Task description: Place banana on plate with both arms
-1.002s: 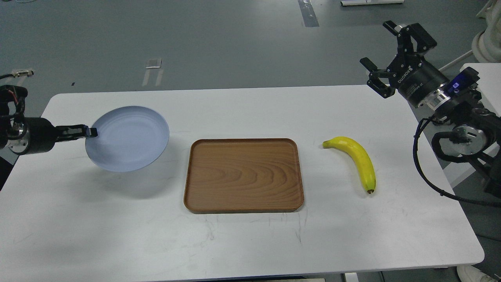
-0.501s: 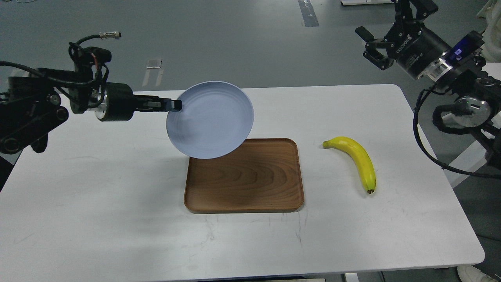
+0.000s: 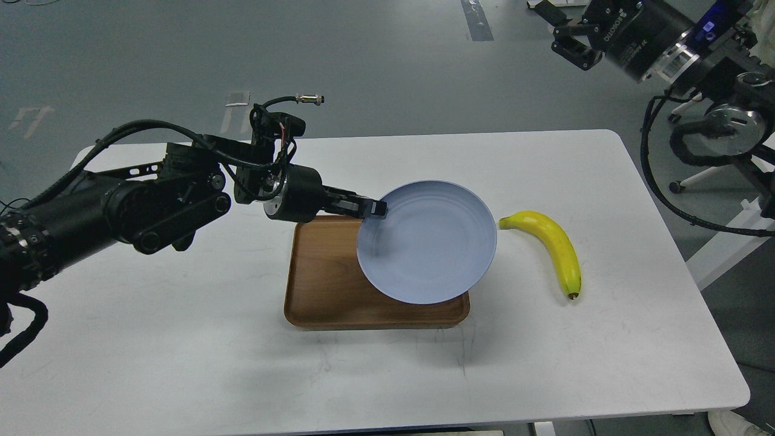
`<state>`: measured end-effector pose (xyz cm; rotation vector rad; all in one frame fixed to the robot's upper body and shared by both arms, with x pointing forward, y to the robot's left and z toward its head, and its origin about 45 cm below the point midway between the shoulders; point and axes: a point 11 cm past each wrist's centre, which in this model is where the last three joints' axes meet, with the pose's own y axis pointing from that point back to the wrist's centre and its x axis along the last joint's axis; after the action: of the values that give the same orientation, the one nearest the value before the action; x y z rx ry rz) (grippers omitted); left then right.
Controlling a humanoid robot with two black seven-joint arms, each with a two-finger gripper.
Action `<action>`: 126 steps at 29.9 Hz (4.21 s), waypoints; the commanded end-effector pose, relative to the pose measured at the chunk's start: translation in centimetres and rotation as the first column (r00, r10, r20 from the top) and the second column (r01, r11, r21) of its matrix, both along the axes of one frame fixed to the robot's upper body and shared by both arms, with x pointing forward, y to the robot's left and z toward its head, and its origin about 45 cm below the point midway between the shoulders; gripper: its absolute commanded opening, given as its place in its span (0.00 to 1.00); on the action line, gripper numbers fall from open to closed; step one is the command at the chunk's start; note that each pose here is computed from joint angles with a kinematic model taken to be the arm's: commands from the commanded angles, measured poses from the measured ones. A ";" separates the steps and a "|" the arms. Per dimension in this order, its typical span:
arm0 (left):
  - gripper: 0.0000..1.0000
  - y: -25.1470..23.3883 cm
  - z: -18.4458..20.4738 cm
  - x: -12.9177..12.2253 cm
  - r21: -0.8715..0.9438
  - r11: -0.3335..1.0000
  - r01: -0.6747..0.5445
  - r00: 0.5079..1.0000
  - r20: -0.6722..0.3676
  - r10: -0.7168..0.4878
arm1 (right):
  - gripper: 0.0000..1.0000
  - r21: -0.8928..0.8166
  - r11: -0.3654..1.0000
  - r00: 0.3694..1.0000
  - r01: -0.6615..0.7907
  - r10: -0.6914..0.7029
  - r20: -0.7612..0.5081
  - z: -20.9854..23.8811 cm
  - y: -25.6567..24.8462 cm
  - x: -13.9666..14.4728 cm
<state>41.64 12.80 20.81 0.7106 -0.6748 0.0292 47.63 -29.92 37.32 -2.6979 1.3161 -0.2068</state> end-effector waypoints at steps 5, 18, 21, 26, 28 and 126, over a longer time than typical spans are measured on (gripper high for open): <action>0.00 0.3 -2.4 1.3 0.088 0.995 -0.054 0.999 -0.001 0.054 | 1.00 -0.003 1.000 1.000 0.007 -0.007 -0.002 -0.1 -0.4 -0.1; 0.00 2.9 -5.4 1.4 0.180 0.978 -0.108 0.993 -0.020 0.114 | 1.00 -0.007 1.000 1.000 0.013 -0.013 -0.004 -0.2 -0.8 -0.2; 0.00 3.1 -5.5 1.4 0.185 0.976 -0.112 0.993 -0.019 0.118 | 1.00 -0.009 1.000 1.000 0.019 -0.019 -0.004 -0.1 -1.1 -0.3; 0.00 3.3 -5.9 1.3 0.188 0.975 -0.119 0.992 -0.025 0.126 | 1.00 -0.009 1.000 1.000 0.019 -0.019 -0.004 -0.1 -1.1 -0.3; 0.00 3.8 -6.1 1.5 0.195 0.972 -0.132 0.990 -0.023 0.139 | 1.00 -0.010 1.000 1.000 0.020 -0.020 -0.004 -0.1 -1.2 -0.3; 0.98 22.0 4.9 6.3 -0.602 0.115 -0.790 0.538 -0.592 0.600 | 0.83 -0.845 -0.244 0.813 -0.475 0.245 -0.528 -21.7 -2.5 -5.8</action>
<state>47.94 34.57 25.57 -0.0190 0.0378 1.1441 41.91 -33.00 15.98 -4.2191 -0.2192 -1.5712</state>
